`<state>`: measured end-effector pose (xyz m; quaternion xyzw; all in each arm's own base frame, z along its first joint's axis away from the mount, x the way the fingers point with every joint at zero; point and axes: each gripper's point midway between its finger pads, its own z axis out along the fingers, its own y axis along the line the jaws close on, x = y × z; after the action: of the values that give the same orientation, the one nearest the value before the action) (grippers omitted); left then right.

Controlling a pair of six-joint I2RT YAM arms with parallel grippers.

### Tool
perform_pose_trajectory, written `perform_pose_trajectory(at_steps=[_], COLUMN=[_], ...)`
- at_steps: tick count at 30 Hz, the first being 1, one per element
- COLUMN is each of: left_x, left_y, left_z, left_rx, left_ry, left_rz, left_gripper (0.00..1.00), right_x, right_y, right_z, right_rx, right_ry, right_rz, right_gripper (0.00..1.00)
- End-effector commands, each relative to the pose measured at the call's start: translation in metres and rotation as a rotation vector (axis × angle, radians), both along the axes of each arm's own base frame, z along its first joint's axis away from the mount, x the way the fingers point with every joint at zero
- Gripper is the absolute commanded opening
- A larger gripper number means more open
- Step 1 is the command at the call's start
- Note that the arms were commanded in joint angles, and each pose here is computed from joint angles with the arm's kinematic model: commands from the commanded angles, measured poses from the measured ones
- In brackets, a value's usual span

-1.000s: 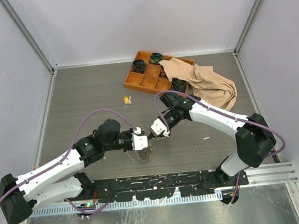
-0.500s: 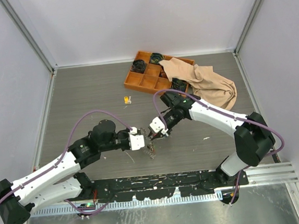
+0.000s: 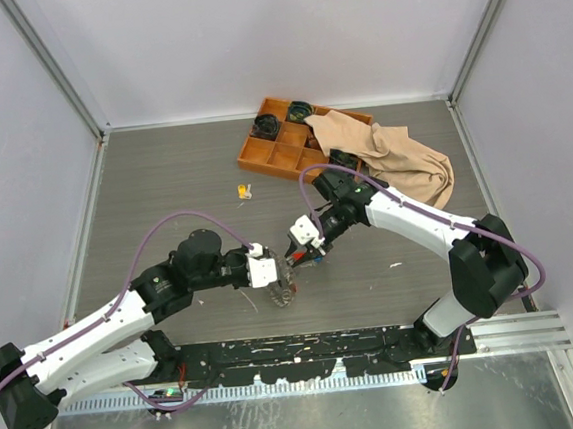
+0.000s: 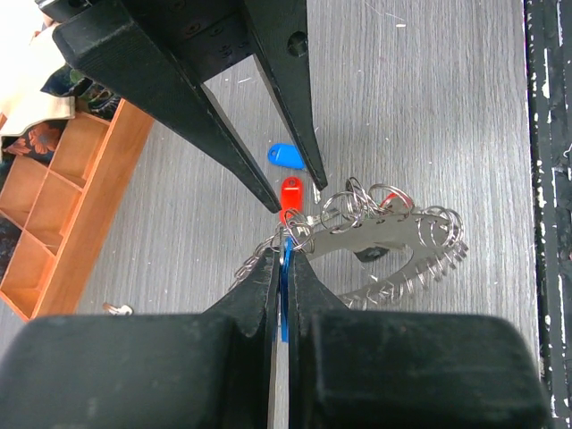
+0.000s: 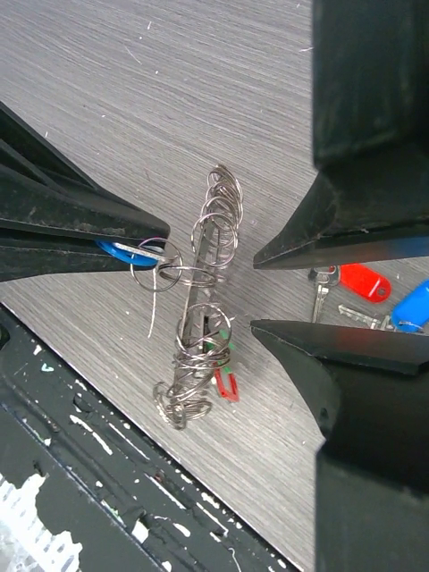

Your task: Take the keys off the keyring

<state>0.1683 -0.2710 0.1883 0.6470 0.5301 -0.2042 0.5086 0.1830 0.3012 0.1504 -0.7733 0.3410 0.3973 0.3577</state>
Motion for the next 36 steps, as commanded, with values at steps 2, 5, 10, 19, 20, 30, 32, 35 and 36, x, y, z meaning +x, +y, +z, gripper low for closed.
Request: perform_pose_trajectory(at_steps=[2, 5, 10, 19, 20, 30, 32, 35, 36], left_x=[0.004, 0.005, 0.008, 0.008, 0.010, 0.027, 0.029, 0.031, 0.031], left_y=[-0.013, -0.013, -0.014, -0.011, -0.011, -0.004, -0.004, -0.005, -0.006], left_z=[0.039, 0.041, 0.047, 0.061, 0.063, 0.054, 0.053, 0.055, 0.055], left_rx=[-0.116, -0.122, -0.139, -0.219, -0.221, -0.108, -0.101, -0.097, -0.098], left_ry=[-0.065, -0.046, 0.030, 0.220, 0.239, 0.476, 0.506, 0.551, 0.567], left_rz=[-0.015, 0.001, 0.061, 0.204, 0.226, 0.500, 0.537, 0.589, 0.598], left_gripper=[0.00, 0.00, 0.00, 0.00, 0.00, 0.00, 0.00, 0.00, 0.00], right_x=[-0.005, -0.005, 0.003, 0.045, 0.046, 0.001, -0.002, -0.009, -0.012], right_y=[0.007, 0.009, 0.011, -0.013, -0.016, -0.032, -0.032, -0.033, -0.033], right_z=[0.028, 0.034, 0.042, 0.087, 0.094, 0.139, 0.135, 0.133, 0.133], right_rx=[0.071, 0.080, 0.071, 0.061, 0.061, 0.121, 0.121, 0.132, 0.141], right_ry=[0.029, 0.059, 0.078, 0.098, 0.107, 0.288, 0.305, 0.335, 0.345], right_rz=[0.011, 0.003, -0.045, -0.283, -0.298, -0.226, -0.219, -0.195, -0.182], right_gripper=[0.35, 0.34, 0.34, 0.37, 0.37, 0.39, 0.36, 0.35, 0.35])
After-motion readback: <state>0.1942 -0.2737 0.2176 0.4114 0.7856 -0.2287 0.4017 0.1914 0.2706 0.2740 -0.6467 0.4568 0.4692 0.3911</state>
